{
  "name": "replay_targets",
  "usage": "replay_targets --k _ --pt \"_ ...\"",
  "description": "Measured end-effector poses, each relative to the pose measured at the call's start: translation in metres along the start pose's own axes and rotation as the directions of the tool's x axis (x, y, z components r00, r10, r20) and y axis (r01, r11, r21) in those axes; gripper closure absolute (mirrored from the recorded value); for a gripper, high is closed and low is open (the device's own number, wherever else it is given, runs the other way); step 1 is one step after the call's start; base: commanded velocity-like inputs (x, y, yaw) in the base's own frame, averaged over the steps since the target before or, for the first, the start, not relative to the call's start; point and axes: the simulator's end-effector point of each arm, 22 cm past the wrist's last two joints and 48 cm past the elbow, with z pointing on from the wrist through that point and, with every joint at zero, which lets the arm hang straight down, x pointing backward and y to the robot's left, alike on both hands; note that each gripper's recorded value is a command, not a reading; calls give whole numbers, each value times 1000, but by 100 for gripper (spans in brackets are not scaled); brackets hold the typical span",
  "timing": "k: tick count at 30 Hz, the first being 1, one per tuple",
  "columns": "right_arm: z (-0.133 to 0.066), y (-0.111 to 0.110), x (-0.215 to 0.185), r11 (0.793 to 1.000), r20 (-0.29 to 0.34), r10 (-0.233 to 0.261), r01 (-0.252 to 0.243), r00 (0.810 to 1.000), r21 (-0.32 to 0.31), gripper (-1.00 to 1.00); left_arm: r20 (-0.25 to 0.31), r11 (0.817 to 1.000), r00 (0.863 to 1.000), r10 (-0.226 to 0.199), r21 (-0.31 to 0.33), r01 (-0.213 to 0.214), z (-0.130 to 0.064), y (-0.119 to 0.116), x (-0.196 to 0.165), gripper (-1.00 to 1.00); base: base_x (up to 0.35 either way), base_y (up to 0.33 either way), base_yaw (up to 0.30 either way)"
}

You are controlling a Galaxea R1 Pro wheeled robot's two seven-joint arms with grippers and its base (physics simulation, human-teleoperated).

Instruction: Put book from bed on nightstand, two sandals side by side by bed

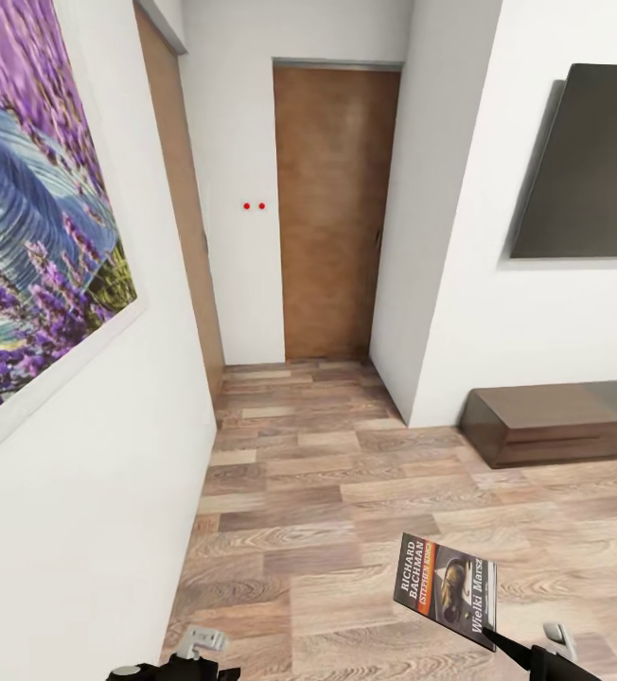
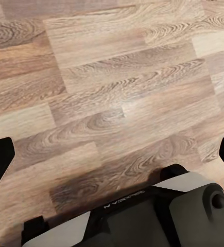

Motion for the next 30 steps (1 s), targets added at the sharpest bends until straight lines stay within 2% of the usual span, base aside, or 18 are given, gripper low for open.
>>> replay_targets --k 10,19,30 --pt "0 0 0 1000 0 0 0 1000 0 100 0 1000 1000 0 0 0 0 0 0 -100 329 0 -208" --pt "0 0 0 1000 0 0 0 1000 0 100 0 1000 1000 0 0 0 0 0 0 -100 322 0 -72" --pt "0 0 -1 1000 3 1 -1 1000 0 100 -1 1000 1000 0 0 0 0 0 0 -100 53 0 -178"
